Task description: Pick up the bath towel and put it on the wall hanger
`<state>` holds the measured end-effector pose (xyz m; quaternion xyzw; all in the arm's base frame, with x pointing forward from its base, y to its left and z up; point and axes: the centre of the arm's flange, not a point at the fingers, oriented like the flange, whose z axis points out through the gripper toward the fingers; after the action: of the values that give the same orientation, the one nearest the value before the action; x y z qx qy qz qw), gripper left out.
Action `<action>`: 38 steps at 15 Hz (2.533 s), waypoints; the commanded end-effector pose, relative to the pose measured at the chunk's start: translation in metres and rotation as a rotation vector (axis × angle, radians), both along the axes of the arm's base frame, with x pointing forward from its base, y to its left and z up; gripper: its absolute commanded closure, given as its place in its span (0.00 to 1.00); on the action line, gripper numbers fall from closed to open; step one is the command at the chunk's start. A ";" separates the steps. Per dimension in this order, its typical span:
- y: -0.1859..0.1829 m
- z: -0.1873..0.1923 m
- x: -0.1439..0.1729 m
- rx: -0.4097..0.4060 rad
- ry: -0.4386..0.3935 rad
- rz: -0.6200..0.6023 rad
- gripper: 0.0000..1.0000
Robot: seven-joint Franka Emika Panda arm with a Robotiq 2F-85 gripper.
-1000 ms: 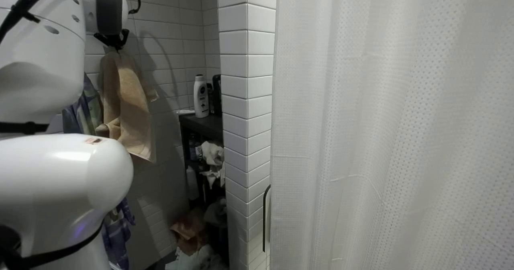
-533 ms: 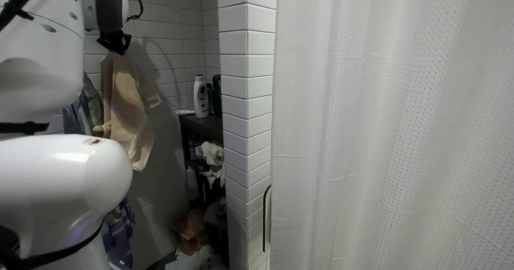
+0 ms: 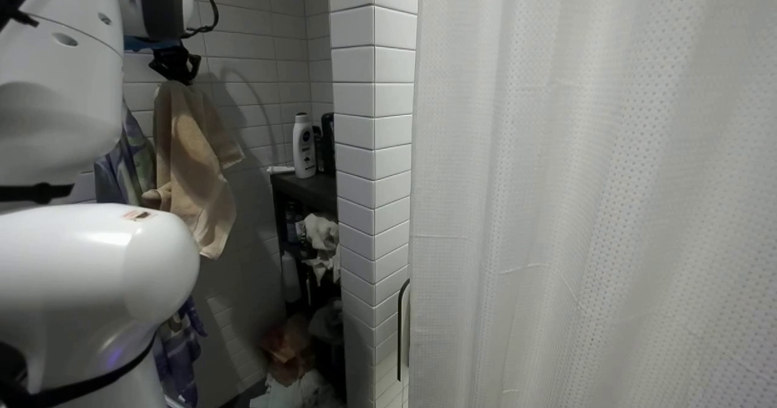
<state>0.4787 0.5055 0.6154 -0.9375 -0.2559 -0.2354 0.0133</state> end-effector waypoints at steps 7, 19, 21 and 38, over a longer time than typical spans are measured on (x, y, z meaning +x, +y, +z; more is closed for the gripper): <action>-0.027 -0.017 -0.005 -0.037 0.005 -0.065 0.39; -0.026 -0.006 0.011 -0.013 -0.006 -0.082 0.11; -0.026 -0.006 0.011 -0.013 -0.006 -0.083 0.11; -0.028 0.031 0.006 0.051 -0.148 -0.113 0.00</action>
<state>0.4878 0.4806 0.6412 -0.9339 -0.2052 -0.2926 0.0077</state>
